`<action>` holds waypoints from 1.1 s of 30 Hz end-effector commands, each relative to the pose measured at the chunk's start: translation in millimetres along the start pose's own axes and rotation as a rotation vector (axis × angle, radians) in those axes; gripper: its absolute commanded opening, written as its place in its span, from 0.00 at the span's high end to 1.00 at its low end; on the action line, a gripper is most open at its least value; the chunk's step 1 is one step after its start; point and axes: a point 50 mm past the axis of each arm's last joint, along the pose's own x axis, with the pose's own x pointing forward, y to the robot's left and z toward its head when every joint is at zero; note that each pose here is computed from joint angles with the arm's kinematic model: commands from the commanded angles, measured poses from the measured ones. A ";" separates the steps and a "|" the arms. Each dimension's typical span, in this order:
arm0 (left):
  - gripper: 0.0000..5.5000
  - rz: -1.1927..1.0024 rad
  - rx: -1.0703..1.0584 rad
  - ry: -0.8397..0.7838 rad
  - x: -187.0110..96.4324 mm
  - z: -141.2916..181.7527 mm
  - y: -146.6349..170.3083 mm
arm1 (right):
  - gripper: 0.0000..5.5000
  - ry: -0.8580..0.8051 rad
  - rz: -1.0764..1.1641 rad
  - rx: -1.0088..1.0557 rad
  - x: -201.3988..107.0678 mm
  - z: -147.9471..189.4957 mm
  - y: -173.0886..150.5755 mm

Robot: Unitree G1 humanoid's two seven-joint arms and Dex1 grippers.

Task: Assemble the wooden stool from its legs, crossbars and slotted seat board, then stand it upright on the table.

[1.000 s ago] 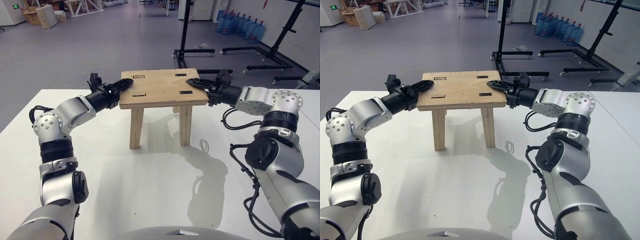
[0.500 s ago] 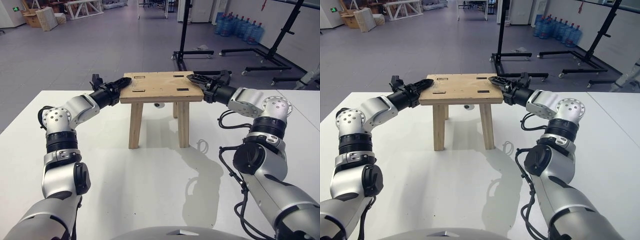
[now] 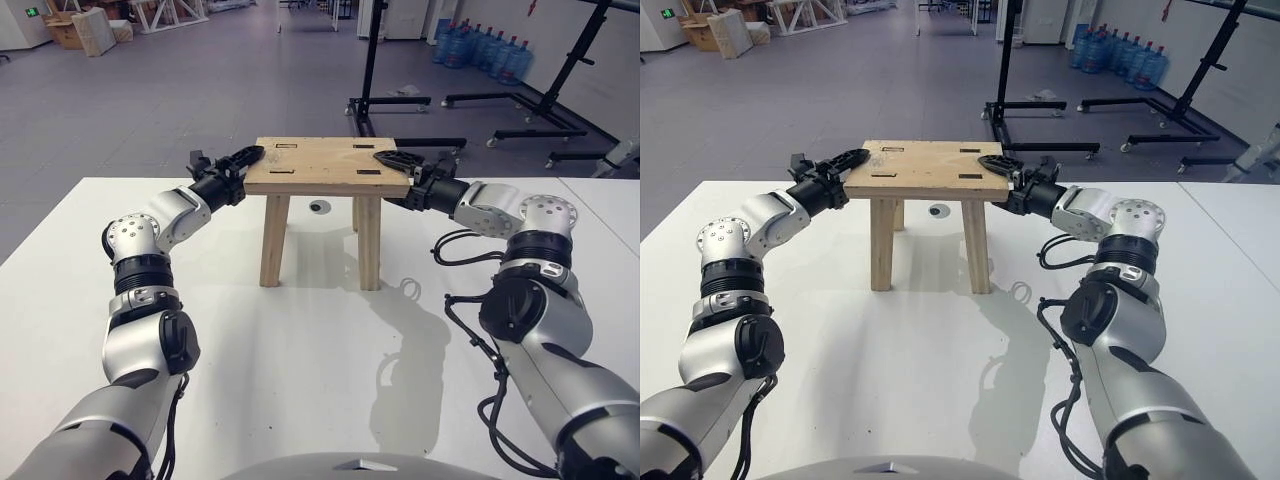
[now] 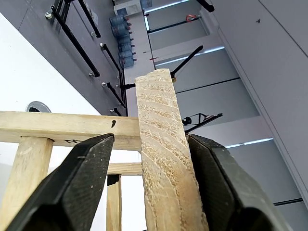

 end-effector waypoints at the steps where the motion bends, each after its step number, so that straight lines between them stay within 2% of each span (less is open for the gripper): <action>1: 0.50 0.062 0.007 -0.063 -14.5 17.0 3.0 | 0.22 -0.077 -0.021 -0.016 -14.3 18.3 5.0; 6: 0.50 0.030 -0.006 -0.259 -44.9 53.5 -10.7 | 0.22 -0.202 0.016 -0.033 -36.1 41.5 16.4; 9: 0.50 0.018 0.038 -0.387 -68.4 71.0 -18.8 | 0.22 -0.309 -0.074 -0.123 -55.5 50.8 -1.8; 11: 0.50 0.237 0.272 -0.549 -104.9 84.3 -2.3 | 0.22 -0.396 -0.222 -0.276 -52.1 47.3 -30.4; 13: 0.50 0.548 0.614 -0.635 -135.6 87.4 23.5 | 0.22 -0.473 -0.366 -0.471 -39.5 36.4 -55.2; 16: 0.50 0.739 0.901 -0.715 -154.9 84.6 42.6 | 0.22 -0.539 -0.479 -0.612 -20.6 11.2 -77.7; 19: 0.50 0.784 1.101 -0.750 -150.9 66.7 57.8 | 0.22 -0.609 -0.601 -0.783 -11.0 -24.4 -96.9; 22: 0.50 0.736 1.181 -0.715 -133.8 38.5 73.6 | 0.22 -0.660 -0.654 -0.872 -13.0 -48.7 -107.3; 29: 0.50 0.605 1.208 -0.631 -89.0 7.3 79.1 | 0.22 -0.771 -0.805 -0.834 -65.1 -45.8 -133.9; 33: 0.50 0.621 1.135 -0.598 -79.5 -14.1 95.0 | 0.22 -0.767 -0.770 -0.801 -67.6 -56.2 -136.6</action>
